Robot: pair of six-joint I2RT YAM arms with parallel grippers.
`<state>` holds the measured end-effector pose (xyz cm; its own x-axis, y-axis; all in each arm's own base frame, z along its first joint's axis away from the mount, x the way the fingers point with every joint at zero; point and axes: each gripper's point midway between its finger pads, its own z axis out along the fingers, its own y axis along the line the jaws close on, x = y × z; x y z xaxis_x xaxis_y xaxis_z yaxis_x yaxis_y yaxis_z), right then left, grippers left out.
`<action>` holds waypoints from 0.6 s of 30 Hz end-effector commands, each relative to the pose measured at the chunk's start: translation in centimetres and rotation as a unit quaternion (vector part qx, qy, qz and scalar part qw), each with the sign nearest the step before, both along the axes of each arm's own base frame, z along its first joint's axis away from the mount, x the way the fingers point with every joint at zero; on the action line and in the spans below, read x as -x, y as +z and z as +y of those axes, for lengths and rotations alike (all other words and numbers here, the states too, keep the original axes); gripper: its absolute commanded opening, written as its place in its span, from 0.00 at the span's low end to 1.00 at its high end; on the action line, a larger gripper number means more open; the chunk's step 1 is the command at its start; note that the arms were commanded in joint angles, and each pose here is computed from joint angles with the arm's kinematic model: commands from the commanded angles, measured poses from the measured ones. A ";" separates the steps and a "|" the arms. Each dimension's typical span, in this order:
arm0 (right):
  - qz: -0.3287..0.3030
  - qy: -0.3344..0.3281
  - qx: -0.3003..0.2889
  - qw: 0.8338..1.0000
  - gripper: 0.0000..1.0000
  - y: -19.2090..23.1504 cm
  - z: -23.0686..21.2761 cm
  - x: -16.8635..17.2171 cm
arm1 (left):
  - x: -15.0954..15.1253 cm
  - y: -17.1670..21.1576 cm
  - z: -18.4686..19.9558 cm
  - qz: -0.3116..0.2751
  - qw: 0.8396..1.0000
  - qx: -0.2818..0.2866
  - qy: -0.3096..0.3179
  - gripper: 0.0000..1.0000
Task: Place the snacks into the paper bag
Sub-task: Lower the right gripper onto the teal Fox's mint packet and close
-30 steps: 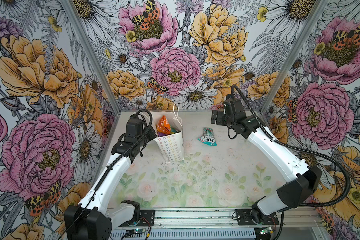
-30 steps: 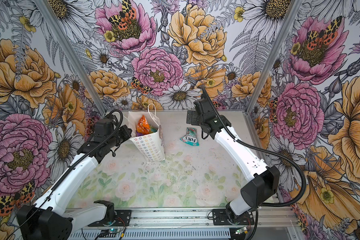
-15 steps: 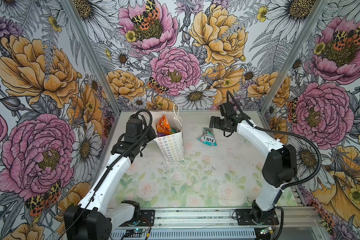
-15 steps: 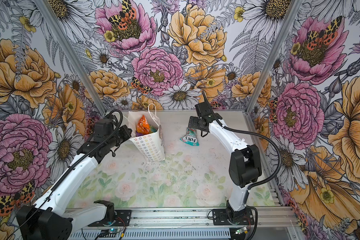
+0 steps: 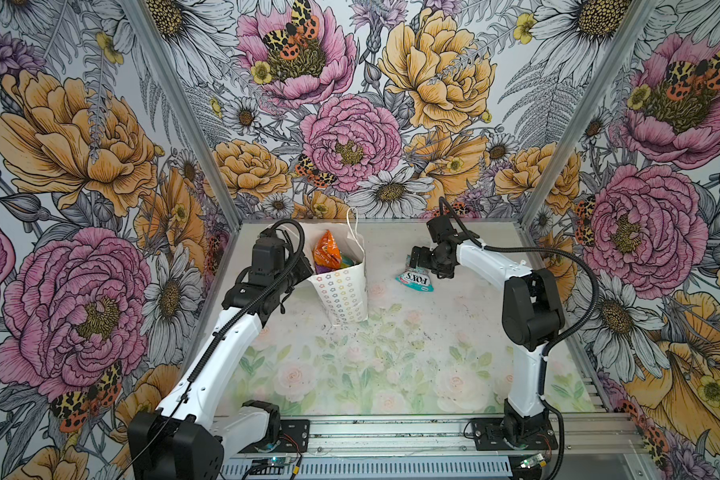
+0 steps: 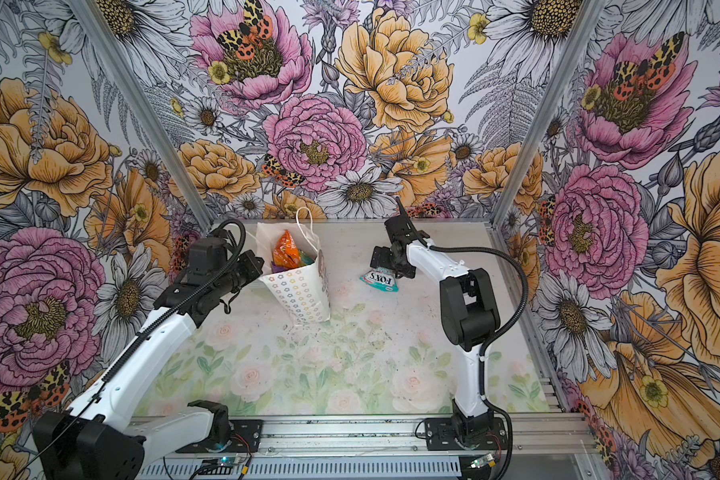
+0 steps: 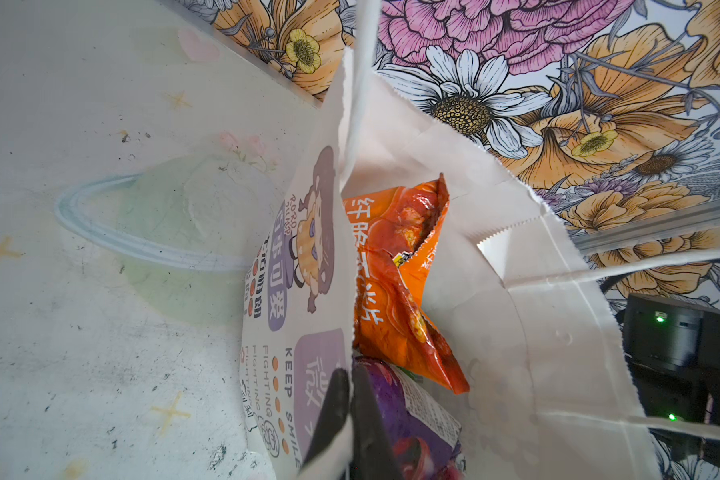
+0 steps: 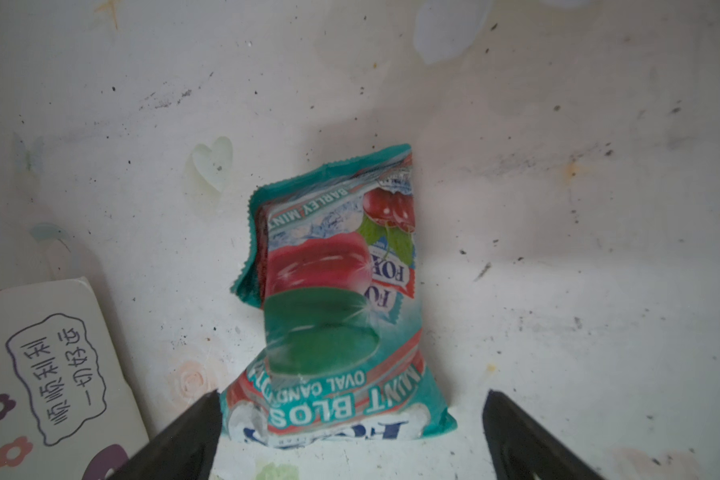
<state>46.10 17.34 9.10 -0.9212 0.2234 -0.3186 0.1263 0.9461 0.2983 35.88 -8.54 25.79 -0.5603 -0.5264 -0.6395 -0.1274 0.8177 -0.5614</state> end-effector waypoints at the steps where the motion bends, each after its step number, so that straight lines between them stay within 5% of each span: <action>1: -0.010 -0.001 -0.015 1.000 1.00 0.5 0.6 -1.2 | 0.0 1.1 0.3 -0.023 1.000 0.006 0.002 0.00; 18: 0.018 0.000 -0.006 1.000 0.94 -3.1 1.0 -1.7 | -0.1 1.0 0.3 -0.021 1.000 0.007 0.002 0.00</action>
